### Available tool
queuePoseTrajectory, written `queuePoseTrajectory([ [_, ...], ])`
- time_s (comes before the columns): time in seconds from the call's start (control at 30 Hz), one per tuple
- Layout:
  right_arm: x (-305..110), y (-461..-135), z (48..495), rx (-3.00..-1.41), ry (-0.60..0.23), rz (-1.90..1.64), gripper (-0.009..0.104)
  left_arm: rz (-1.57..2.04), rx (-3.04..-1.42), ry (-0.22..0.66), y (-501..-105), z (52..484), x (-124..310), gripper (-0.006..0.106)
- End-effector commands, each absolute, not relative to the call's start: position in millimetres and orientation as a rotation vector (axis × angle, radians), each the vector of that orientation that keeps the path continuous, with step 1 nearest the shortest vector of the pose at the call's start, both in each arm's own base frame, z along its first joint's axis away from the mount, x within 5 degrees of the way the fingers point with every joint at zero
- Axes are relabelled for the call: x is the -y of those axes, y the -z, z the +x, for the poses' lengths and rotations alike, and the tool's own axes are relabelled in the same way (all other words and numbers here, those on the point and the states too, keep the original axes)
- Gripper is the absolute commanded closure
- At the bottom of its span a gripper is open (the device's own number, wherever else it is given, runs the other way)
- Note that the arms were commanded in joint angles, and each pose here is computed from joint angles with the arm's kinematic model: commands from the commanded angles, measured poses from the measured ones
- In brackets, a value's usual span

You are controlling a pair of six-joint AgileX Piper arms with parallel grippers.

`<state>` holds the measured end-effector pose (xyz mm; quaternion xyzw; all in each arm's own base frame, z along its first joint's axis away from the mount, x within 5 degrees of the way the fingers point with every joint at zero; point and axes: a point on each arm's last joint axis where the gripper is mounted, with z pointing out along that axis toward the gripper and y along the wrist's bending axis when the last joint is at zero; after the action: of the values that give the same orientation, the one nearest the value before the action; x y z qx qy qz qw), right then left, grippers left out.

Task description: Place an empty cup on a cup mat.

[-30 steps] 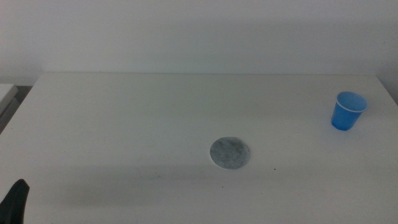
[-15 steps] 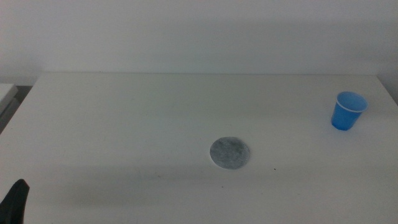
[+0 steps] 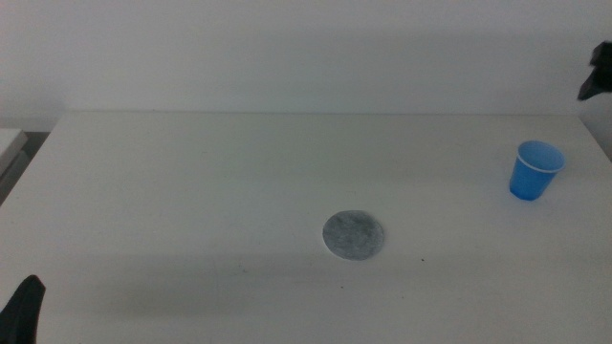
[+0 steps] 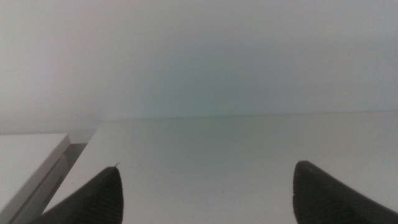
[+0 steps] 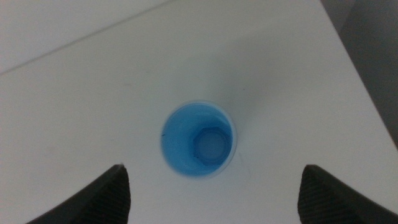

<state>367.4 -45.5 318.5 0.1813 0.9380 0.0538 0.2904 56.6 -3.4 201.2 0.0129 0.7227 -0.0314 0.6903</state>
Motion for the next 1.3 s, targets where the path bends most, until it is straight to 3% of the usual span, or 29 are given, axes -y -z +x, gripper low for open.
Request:
queuePoseTrajectory([
  [0.0,51,-305,382,-2.512,-0.130,0.480,0.002,0.026,-1.599,0.076,-203,56,3,0.007],
  [0.3,56,-226,415,-2.666,-0.121,0.518,0.002,0.026,-1.599,0.076,-203,56,3,0.007],
  [0.47,59,-195,428,-2.665,-0.117,0.528,0.002,0.026,-1.599,0.076,-203,56,3,0.007],
  [0.53,59,-186,432,-2.662,-0.115,0.530,0.007,0.026,-1.599,0.076,-203,56,3,0.007],
  [0.57,60,-183,433,-2.664,-0.114,0.531,0.014,0.026,-1.599,0.076,-203,56,3,0.007],
  [0.63,59,-178,434,-2.668,-0.125,0.542,0.039,0.026,-1.599,0.076,-203,56,3,0.007],
  [0.7,59,-177,435,-2.664,-0.136,0.551,0.080,0.026,-1.599,0.076,-203,56,3,0.007],
  [0.73,59,-177,435,-2.665,-0.135,0.548,0.098,0.026,-1.599,0.076,-203,56,3,0.007],
  [0.97,43,-229,425,-2.587,-0.145,0.441,0.095,0.026,-1.599,0.076,-203,56,3,0.007],
  [1.1,11,-272,412,-2.527,-0.176,0.320,0.095,0.026,-1.599,0.076,-203,56,3,0.007],
  [1.27,-41,-298,396,-2.512,-0.241,0.174,0.095,0.026,-1.599,0.076,-203,56,3,0.007],
])
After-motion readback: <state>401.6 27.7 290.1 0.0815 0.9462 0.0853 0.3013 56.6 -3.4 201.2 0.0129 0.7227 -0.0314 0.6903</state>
